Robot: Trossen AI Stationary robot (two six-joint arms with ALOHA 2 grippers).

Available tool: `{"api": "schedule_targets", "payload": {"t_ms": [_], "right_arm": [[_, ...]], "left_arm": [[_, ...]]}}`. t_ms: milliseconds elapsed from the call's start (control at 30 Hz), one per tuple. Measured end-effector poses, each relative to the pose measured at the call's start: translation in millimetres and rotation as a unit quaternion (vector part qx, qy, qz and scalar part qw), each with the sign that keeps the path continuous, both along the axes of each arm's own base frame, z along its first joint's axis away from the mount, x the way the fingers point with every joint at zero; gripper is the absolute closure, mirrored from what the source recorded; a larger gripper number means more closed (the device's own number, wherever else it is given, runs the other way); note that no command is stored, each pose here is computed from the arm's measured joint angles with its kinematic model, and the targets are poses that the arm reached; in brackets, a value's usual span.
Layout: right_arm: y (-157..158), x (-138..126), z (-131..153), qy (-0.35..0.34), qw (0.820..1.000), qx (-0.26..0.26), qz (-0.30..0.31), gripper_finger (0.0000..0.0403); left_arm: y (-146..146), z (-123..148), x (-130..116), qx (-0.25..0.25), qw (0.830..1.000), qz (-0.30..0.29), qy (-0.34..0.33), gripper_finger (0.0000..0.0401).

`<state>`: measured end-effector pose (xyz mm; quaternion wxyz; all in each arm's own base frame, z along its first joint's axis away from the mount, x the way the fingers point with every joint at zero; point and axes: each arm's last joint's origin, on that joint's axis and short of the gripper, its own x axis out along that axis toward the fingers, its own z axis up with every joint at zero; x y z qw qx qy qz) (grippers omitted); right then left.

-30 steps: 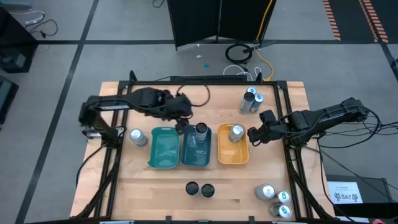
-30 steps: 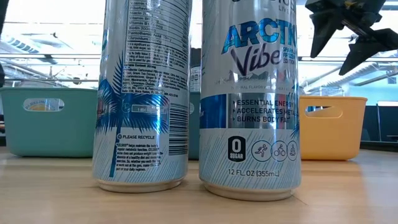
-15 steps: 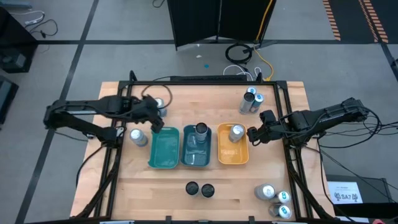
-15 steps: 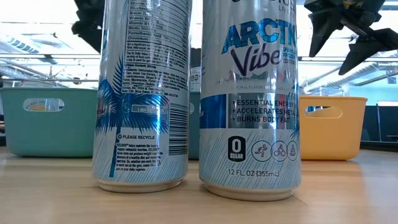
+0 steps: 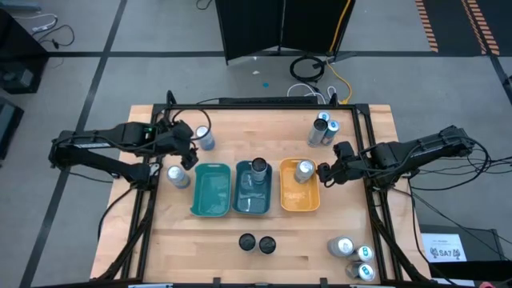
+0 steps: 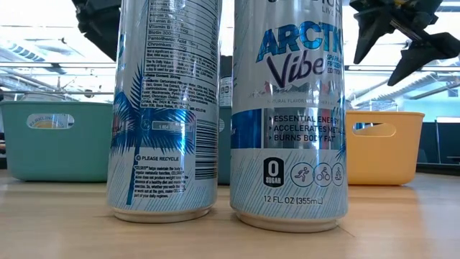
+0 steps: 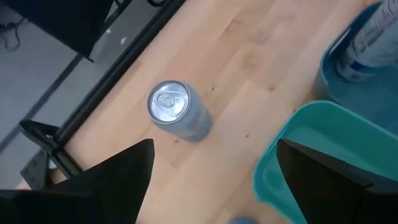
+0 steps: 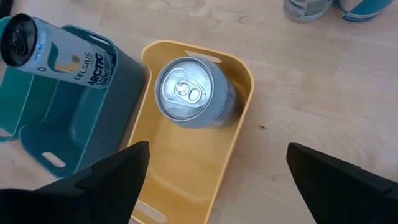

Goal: Sort soda cans
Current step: Move the top silver soda can to the bottom center of the table

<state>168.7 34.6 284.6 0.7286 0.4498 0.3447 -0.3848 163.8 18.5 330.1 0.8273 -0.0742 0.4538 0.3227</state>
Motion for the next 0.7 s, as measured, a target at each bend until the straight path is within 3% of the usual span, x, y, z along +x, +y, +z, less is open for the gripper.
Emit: {"api": "schedule_targets", "payload": {"t_ms": [267, 700], "right_arm": [[-0.2, -0.3, -0.1, 0.005, 1.0, -0.005, 0.009, 0.003], [-0.1, -0.3, -0.2, 0.005, 1.0, -0.005, 0.009, 0.003]], "left_arm": [[0.1, 2.5, 5.1, -0.006, 0.999, 0.013, -0.037, 0.0053], [0.0, 16.0, 23.8, -0.043, 0.981, 0.045, -0.185, 0.0053]]}}
